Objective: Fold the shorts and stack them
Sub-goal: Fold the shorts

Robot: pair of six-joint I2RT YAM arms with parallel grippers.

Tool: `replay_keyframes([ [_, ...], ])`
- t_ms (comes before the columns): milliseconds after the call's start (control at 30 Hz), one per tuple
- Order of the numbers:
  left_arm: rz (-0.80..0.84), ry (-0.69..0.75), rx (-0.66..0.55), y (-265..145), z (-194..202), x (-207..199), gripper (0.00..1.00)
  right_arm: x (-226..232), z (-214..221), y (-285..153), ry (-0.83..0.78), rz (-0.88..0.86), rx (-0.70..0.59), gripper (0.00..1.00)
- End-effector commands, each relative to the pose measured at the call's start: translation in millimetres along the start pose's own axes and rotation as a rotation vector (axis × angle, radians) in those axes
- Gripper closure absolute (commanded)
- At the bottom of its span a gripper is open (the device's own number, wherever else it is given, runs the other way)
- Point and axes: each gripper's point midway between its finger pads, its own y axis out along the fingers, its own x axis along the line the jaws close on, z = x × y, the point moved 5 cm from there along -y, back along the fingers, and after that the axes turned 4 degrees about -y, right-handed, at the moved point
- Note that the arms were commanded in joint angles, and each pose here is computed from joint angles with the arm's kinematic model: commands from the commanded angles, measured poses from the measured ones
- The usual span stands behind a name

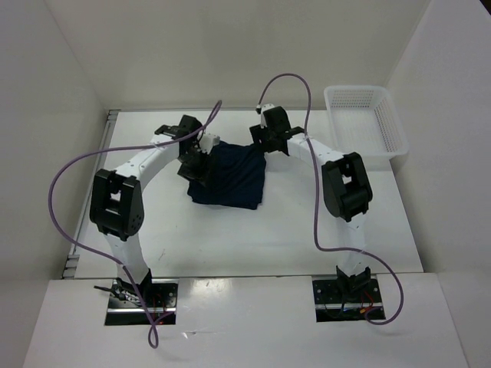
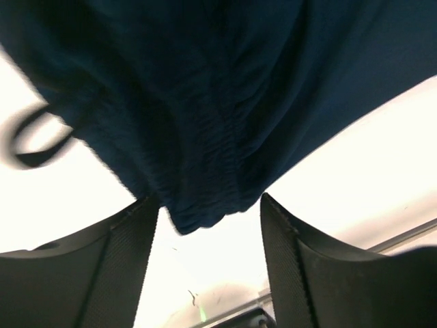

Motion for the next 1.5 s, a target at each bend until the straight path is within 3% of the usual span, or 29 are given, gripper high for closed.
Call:
replay_keyframes([
  [0, 0.032, 0.036, -0.228, -56, -38, -8, 0.3, 5, -36, -69, -0.045, -0.132, -0.108, 0.25],
  [67, 0.058, 0.036, -0.298, -72, -54, -6, 0.29, 12, -7, -86, -0.061, -0.209, -0.03, 0.25],
  [167, 0.049, 0.039, -0.313, -59, -69, -2, 0.29, 30, 39, -98, -0.11, -0.3, 0.075, 0.29],
  [300, 0.016, 0.028, -0.29, -27, -87, 11, 0.29, 67, 89, -118, -0.37, -0.389, 0.136, 0.3],
  [533, 0.084, 0.014, -0.207, 16, -96, 13, 0.28, 92, 109, -125, -0.478, -0.412, 0.15, 0.3],
  [633, 0.085, 0.006, -0.177, 23, -94, 15, 0.34, 99, 120, -123, -0.531, -0.399, 0.169, 0.3],
  [767, 0.086, -0.003, -0.143, 31, -84, 16, 0.55, 102, 130, -118, -0.538, -0.366, 0.169, 0.38],
  [800, 0.086, -0.004, -0.143, 31, -84, 16, 0.68, 103, 136, -112, -0.52, -0.354, 0.187, 0.42],
  [833, 0.086, -0.001, -0.152, 31, -86, 16, 0.75, 100, 139, -107, -0.514, -0.32, 0.192, 0.48],
  [867, 0.083, -0.009, -0.154, 31, -86, 20, 0.82, 98, 135, -106, -0.505, -0.296, 0.178, 0.64],
  [933, 0.078, -0.005, -0.203, 23, -98, 23, 0.93, 98, 136, -96, -0.494, -0.265, 0.17, 0.76],
  [967, 0.078, -0.001, -0.215, 20, -101, 23, 0.93, 98, 134, -95, -0.493, -0.255, 0.16, 0.84],
  [1100, 0.071, -0.01, -0.296, 3, -120, 35, 0.93, 99, 125, -91, -0.483, -0.239, 0.146, 1.0],
  [1367, 0.105, -0.037, -0.41, -17, -145, 65, 0.78, 95, 127, -103, -0.543, -0.292, 0.161, 1.0],
  [1467, 0.099, -0.049, -0.382, 4, -149, 73, 0.73, 92, 132, -103, -0.569, -0.284, 0.171, 1.0],
])
